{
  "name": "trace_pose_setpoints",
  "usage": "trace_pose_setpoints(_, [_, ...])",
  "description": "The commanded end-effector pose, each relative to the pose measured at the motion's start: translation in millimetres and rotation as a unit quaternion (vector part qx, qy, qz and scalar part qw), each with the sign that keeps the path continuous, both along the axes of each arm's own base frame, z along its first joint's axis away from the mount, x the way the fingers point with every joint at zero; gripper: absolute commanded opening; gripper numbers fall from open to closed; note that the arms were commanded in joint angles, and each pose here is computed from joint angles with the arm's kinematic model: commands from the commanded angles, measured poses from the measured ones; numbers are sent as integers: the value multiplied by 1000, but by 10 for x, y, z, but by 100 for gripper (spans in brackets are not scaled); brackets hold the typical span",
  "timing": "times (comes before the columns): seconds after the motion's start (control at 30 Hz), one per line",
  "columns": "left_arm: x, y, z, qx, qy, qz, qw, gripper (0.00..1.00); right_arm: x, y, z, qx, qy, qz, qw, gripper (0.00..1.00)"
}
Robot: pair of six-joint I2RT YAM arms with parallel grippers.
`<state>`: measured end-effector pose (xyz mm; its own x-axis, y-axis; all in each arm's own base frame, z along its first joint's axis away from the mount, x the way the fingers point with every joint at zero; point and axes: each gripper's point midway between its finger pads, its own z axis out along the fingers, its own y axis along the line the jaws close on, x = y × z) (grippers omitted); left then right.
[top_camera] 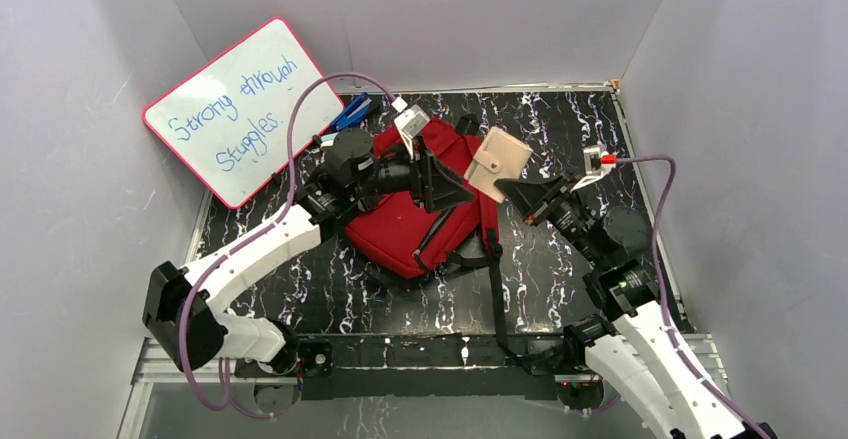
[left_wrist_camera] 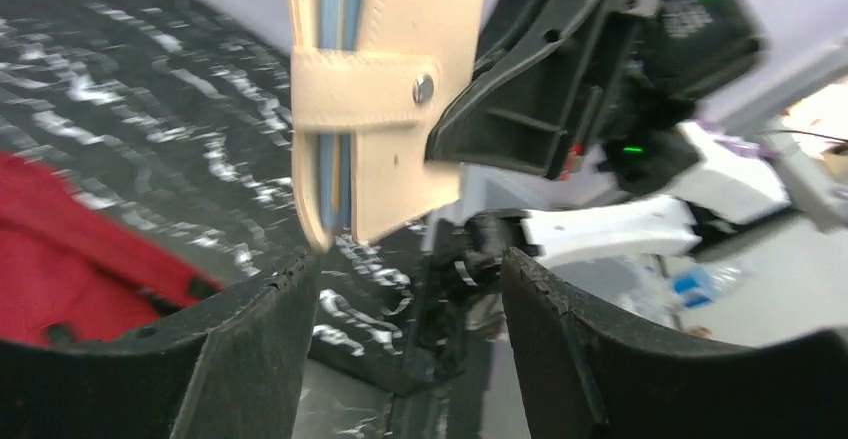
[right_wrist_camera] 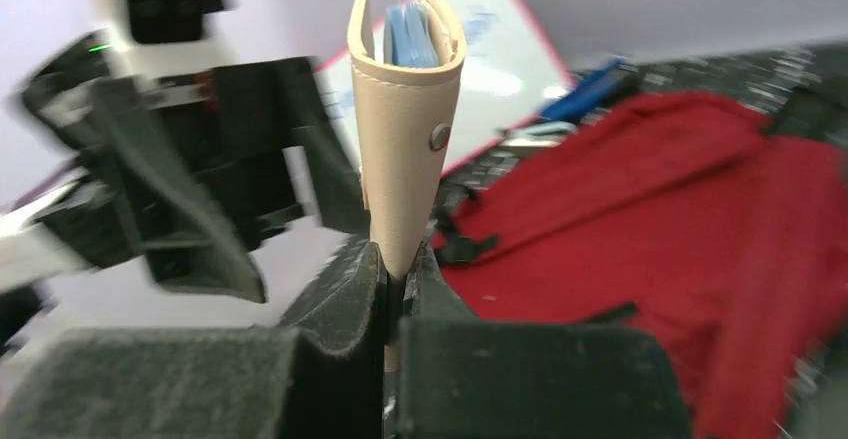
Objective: Pack the student bag
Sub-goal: Pick up the personal item from the center of the board.
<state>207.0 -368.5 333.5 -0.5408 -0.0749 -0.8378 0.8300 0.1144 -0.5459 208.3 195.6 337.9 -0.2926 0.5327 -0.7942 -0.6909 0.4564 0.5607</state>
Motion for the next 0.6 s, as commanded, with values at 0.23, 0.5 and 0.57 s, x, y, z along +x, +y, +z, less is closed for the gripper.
trace_pose_setpoints(0.23, [365, 316, -1378, 375, -95, 151, 910, 62, 381, -654, -1073, -121, 222, -219, 942, 0])
trace_pose_setpoints(0.5, [632, 535, -1839, 486, -130, 201, 841, 52, 353, -561, -1281, -116, 242, -195, 943, 0])
trace_pose_setpoints(0.57, [709, 554, -1860, 497, -139, 214, 829, 50, 350, -534, -1297, -116, 244, -188, 944, 0])
